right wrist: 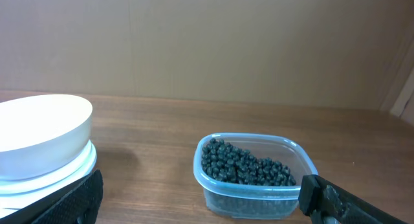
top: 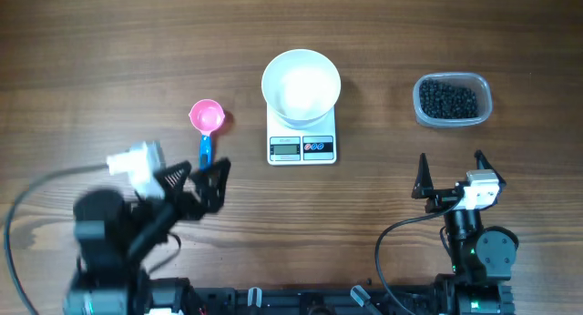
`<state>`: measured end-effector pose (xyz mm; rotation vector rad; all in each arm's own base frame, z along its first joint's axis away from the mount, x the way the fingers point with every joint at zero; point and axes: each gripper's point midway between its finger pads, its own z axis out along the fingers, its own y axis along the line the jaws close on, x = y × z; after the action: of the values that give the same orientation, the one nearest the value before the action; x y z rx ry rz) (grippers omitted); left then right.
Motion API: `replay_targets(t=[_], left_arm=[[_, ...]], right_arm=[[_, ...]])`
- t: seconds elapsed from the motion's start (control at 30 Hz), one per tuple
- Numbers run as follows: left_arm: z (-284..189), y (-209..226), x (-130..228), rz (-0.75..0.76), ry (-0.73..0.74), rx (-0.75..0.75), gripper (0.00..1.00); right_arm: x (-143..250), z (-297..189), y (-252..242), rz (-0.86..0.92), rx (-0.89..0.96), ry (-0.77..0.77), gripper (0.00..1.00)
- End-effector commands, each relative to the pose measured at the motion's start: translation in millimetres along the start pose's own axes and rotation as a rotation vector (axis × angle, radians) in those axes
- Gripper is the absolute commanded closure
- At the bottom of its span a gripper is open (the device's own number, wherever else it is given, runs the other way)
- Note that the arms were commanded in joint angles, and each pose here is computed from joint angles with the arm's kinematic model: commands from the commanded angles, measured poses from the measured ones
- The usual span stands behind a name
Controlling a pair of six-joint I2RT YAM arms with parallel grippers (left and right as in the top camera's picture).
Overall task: Scoop item into bowl and weigh 150g on scale
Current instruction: 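Reach the left gripper to the pink scoop and grasp its blue handle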
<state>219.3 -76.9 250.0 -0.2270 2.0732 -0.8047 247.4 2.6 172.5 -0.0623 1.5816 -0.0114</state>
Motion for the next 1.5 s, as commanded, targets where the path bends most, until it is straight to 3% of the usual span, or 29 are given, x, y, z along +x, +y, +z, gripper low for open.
replay_targets(t=[0.0, 0.2, 0.4, 0.57, 0.9, 1.1, 1.23, 1.47], left_arm=[[27.4, 25.9, -13.1, -0.057, 0.112, -0.144, 0.0], [70.4, 62.3, 14.8, -0.197, 0.317, -0.224, 0.0], [89.5, 139.3, 32.2, -0.232, 0.382, -0.553, 0.0], [108.4, 167.0, 55.4, -0.25, 0.485, -0.611, 0.0], [137.2, 193.6, 63.8, -0.225, 0.537, -0.539, 0.0], [129.1, 218.1, 58.8, -0.273, 0.523, -0.556, 0.16], [137.9, 207.4, 64.9, -0.219, 0.57, -0.427, 0.07], [148.2, 212.1, 63.8, -0.208, 0.556, -0.408, 0.14]], right_arm=[[-0.1, 0.0, 0.6, -0.005, 0.0, -0.002, 0.0], [-0.1, 0.0, 0.6, -0.005, 0.0, -0.002, 0.0], [-0.1, 0.0, 0.6, -0.005, 0.0, -0.002, 0.0], [-0.1, 0.0, 0.6, -0.005, 0.0, -0.002, 0.0], [-0.1, 0.0, 0.6, -0.005, 0.0, -0.002, 0.0], [-0.1, 0.0, 0.6, -0.005, 0.0, -0.002, 0.0], [-0.1, 0.0, 0.6, -0.005, 0.0, -0.002, 0.0], [-0.1, 0.0, 0.6, -0.005, 0.0, -0.002, 0.0]])
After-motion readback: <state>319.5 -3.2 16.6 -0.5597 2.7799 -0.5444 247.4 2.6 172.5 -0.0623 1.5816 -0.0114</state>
